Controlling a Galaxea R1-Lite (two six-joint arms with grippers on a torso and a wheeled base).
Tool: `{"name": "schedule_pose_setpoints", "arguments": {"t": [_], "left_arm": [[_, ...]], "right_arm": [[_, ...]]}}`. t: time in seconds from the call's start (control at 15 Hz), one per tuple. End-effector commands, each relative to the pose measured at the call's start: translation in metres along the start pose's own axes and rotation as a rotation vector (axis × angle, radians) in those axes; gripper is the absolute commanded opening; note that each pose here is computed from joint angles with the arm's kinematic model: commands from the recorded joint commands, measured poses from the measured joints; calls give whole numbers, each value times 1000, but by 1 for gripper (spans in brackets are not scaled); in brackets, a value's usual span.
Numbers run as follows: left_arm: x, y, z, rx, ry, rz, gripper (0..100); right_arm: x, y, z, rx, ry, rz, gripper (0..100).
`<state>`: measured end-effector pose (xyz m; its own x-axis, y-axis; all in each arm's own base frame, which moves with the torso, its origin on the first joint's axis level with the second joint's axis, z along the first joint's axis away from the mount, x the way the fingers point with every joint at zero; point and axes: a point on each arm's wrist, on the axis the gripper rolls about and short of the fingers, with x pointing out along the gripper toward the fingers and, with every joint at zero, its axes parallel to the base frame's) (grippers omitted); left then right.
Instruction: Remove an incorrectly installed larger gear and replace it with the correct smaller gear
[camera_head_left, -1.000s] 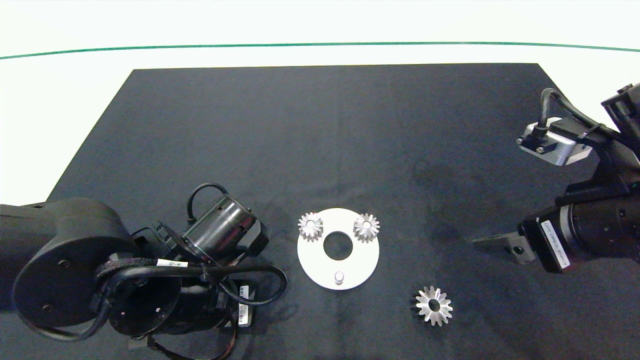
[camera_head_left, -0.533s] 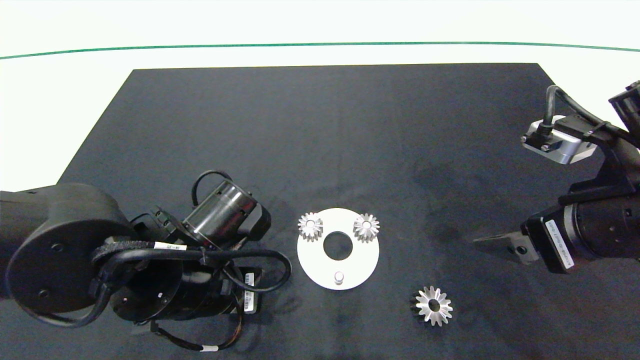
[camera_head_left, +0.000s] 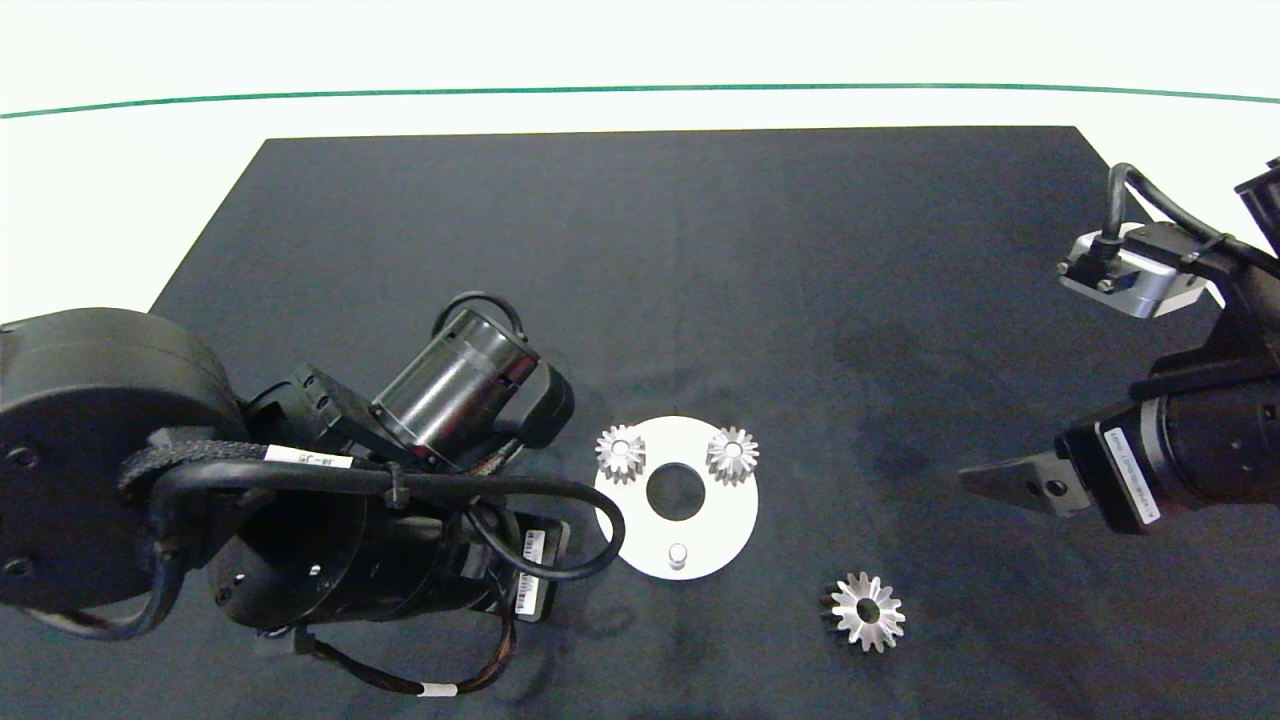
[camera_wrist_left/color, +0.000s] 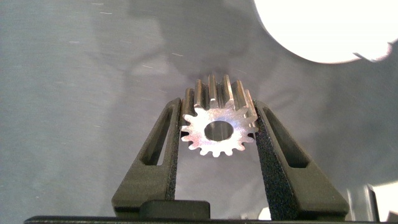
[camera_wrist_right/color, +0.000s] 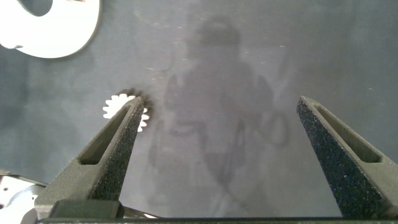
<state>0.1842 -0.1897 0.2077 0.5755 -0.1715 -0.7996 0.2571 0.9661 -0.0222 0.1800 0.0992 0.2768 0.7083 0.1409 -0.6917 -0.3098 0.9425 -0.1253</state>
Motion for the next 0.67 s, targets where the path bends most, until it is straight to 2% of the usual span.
{"name": "schedule_pose_setpoints", "arguments": {"t": [0.07,0.33,0.4,0.6,0.67], "left_arm": [[-13,-18,2,49,-8,-42,7],[-15,-35,18,80,-3,-54,7],[-15,-39,23,123,16,-43,7],[-3,-57,30,166,28,-44,7],[4,-63,29,188,34,-18,7]], "right_arm": [[-3,-24,-2,39,4,-31,100],[-10,-57,-7,72,-5,-76,100],[-12,-65,-8,82,-9,-80,100],[-23,-73,-12,87,-38,-88,100],[-26,-72,-13,87,-47,-85,100]]}}
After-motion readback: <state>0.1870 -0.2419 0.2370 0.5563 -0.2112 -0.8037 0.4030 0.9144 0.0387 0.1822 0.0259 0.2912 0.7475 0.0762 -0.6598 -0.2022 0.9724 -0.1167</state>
